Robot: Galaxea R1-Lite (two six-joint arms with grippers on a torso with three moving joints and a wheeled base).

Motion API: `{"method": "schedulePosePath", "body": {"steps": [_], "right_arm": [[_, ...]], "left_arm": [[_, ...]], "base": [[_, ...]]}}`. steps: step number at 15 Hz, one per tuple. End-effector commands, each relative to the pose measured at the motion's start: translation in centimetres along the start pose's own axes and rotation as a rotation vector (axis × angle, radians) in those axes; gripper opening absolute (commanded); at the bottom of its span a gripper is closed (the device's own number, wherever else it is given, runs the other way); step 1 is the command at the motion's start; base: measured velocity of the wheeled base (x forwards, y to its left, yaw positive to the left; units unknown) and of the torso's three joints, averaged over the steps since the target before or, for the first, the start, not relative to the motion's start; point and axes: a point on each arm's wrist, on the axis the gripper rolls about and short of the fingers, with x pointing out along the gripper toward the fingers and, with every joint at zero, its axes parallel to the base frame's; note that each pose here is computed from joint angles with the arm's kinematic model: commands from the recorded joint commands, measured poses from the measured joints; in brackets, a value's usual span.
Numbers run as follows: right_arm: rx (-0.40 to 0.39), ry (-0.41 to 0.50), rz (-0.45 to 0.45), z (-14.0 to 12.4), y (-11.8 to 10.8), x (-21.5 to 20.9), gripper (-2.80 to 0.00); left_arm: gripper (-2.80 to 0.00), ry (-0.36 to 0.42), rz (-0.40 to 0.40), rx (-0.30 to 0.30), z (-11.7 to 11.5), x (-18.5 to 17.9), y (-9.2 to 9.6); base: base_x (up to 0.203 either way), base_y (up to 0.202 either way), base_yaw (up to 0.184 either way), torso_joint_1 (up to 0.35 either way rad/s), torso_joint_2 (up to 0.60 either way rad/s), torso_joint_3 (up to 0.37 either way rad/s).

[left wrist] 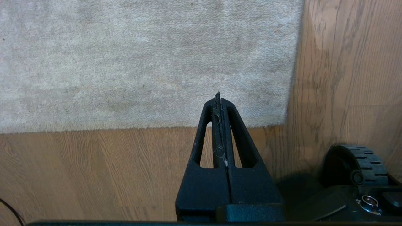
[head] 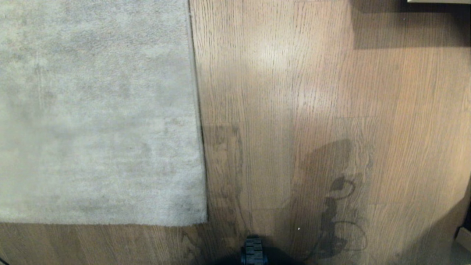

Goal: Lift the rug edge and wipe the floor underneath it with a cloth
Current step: Lift up the carpet

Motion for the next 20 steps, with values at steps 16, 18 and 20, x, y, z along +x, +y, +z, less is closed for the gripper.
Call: {"method": "schedulePosePath", "body": {"steps": [16, 18, 20], "right_arm": [[0.004, -0.009, 0.0, -0.04, 0.01, -0.08, -2.8], [0.004, -0.009, 0.0, -0.04, 0.01, -0.08, -2.8], [0.004, -0.009, 0.0, -0.04, 0.01, -0.08, -2.8]], "left_arm": [[-2.8, 0.0, 0.0, 0.0, 0.0, 0.0, 0.0], [-2.8, 0.0, 0.0, 0.0, 0.0, 0.0, 0.0], [-2.8, 0.0, 0.0, 0.0, 0.0, 0.0, 0.0]], "base": [[0.0, 0.0, 0.0, 0.0, 0.0, 0.0], [0.0, 0.0, 0.0, 0.0, 0.0, 0.0], [0.0, 0.0, 0.0, 0.0, 0.0, 0.0]]}}
